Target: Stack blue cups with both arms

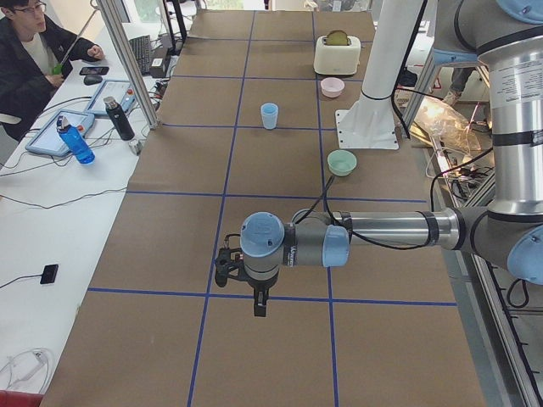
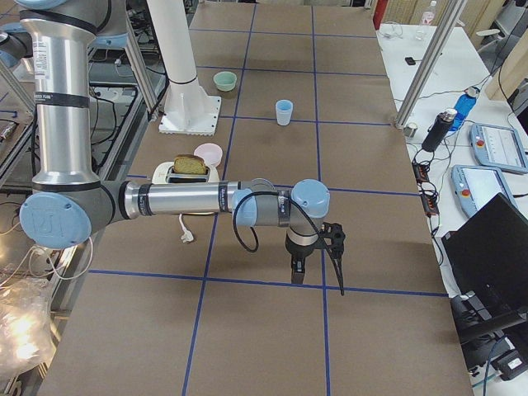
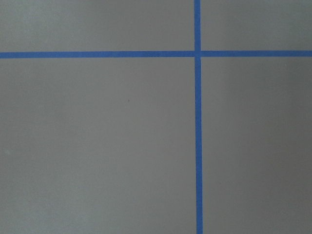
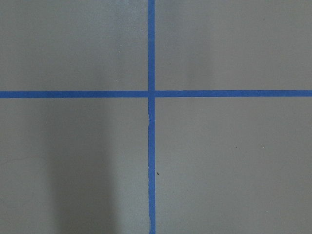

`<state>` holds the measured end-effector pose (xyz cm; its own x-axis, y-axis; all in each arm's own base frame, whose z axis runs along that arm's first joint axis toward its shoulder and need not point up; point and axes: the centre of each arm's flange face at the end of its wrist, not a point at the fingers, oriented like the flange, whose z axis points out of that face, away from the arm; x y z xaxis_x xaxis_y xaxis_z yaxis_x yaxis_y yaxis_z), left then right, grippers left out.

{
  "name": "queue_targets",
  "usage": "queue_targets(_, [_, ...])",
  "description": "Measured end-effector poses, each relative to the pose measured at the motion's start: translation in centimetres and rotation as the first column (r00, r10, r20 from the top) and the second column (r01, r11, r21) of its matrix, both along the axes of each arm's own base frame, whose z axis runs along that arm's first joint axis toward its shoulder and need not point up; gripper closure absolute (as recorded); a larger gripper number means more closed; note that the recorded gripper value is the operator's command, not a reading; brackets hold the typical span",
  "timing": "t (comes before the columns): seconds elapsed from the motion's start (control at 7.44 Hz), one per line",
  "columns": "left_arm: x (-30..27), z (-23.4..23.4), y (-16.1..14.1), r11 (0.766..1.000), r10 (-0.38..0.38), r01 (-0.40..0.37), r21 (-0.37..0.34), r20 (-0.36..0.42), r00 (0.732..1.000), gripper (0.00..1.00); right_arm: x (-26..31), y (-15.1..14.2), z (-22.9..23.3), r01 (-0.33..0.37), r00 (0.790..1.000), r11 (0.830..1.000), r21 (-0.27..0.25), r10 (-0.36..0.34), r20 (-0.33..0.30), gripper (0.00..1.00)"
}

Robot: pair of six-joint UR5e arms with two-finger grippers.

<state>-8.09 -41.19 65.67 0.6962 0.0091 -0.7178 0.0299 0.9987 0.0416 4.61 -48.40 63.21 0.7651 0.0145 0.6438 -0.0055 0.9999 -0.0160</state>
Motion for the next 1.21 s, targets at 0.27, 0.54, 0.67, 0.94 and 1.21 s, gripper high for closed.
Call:
queue_targets(0.27, [0.00,0.02,0.01,1.000,0.000,0.000,0.000,0.000,1.000,0.01,0.01,0.25,0.22,0.001,1.000,1.000,-0.003,-0.001,0.000,0.00])
queue_targets(0.54, [0.00,0.06,0.01,1.000,0.000,0.000,-0.001,0.000,1.000,0.01,0.02,0.44,0.35,0.002,1.000,1.000,-0.006,-0.002,0.000,0.00])
queue_targets(0.67, [0.00,0.06,0.01,1.000,0.000,0.000,-0.001,0.000,1.000,0.01,0.02,0.46,0.37,0.002,1.000,1.000,-0.006,-0.002,0.000,0.00])
queue_targets(0.94, [0.00,0.07,0.03,1.000,0.000,0.000,-0.002,0.000,1.000,0.01,0.01,0.50,0.40,0.002,1.000,1.000,-0.007,-0.002,0.001,0.00])
queue_targets(1.21, [0.00,0.10,0.04,1.000,0.000,0.000,-0.003,0.000,1.000,0.01,0.01,0.49,0.27,0.002,1.000,1.000,-0.004,-0.002,0.001,0.00])
